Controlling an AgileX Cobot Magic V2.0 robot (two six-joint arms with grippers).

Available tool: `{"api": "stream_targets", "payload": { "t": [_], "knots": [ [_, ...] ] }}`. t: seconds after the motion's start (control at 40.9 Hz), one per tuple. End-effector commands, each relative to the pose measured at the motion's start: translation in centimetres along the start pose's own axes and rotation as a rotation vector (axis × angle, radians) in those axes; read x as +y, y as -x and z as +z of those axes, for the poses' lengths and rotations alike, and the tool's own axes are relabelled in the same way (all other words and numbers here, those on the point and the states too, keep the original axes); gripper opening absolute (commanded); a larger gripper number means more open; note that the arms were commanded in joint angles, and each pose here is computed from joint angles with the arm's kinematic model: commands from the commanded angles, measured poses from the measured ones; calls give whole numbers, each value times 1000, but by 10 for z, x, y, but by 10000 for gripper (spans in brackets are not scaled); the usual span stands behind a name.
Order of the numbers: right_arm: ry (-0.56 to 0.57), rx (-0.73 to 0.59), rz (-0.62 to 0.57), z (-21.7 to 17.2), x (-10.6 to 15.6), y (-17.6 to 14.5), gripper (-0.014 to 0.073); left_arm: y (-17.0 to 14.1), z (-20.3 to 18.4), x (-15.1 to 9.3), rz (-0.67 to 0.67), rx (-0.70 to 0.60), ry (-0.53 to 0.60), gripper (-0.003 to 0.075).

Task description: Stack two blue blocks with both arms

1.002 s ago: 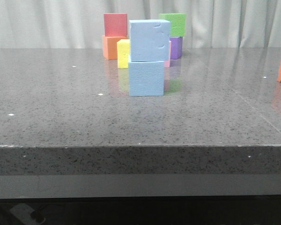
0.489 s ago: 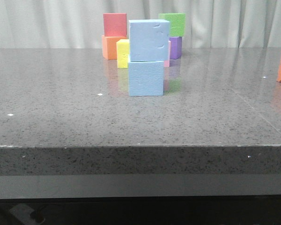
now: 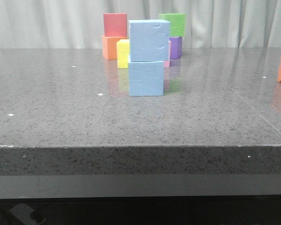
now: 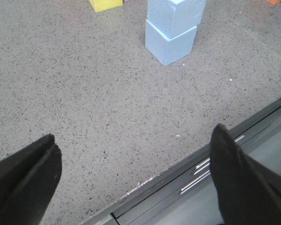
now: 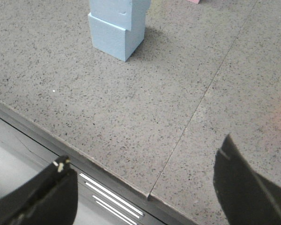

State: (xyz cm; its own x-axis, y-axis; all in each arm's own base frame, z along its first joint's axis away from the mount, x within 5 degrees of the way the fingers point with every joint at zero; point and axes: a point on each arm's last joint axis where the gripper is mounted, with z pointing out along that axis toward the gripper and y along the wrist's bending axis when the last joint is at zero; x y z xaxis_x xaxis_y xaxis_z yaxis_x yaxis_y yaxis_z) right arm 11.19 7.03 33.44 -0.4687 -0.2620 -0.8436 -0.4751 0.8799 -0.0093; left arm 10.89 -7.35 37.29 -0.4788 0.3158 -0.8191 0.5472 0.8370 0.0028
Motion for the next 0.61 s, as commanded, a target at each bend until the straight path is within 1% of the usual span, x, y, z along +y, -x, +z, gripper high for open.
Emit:
{"api": "stream_targets", "payload": {
  "t": [0.0, 0.098, 0.147, 0.171, 0.195, 0.269, 0.293, 0.342, 0.44, 0.464, 0.538, 0.586],
  "knots": [
    [9, -117, -2, -7, 0, 16, 601, 10, -7, -1, -13, -90, -11, 617],
    [11, -122, -1, -7, 0, 16, 585, 10, -7, -1, -13, -90, -11, 609],
    [12, -128, -1, -7, 1, 17, 533, 10, -7, -1, -13, -90, -11, 575],
    [13, -131, -1, -7, 1, 17, 514, 10, -7, -1, -13, -90, -11, 545],
    [14, -134, -1, -7, 1, 17, 470, 10, -7, -1, -13, -90, -11, 519],
    [16, -141, -1, -8, 1, 18, 328, 10, -7, -1, -13, -90, -11, 413],
    [17, -143, -1, -8, 1, 18, 267, 10, -7, -1, -13, -90, -11, 367],
    [17, -146, -1, -8, 1, 18, 163, 10, -7, -1, -13, -90, -11, 300],
    [18, -147, -1, -8, 1, 18, -1, 10, -7, -1, -13, -90, -11, 147],
    [18, -147, -1, -8, 1, 18, -43, 10, -7, -1, -13, -90, -11, 130],
    [18, -147, -1, -8, 1, 18, -126, 10, -7, -1, -13, -90, -11, 40],
    [18, -147, -1, -8, 1, 18, -117, 10, -7, -1, -13, -90, -11, -8]
  ]
}}
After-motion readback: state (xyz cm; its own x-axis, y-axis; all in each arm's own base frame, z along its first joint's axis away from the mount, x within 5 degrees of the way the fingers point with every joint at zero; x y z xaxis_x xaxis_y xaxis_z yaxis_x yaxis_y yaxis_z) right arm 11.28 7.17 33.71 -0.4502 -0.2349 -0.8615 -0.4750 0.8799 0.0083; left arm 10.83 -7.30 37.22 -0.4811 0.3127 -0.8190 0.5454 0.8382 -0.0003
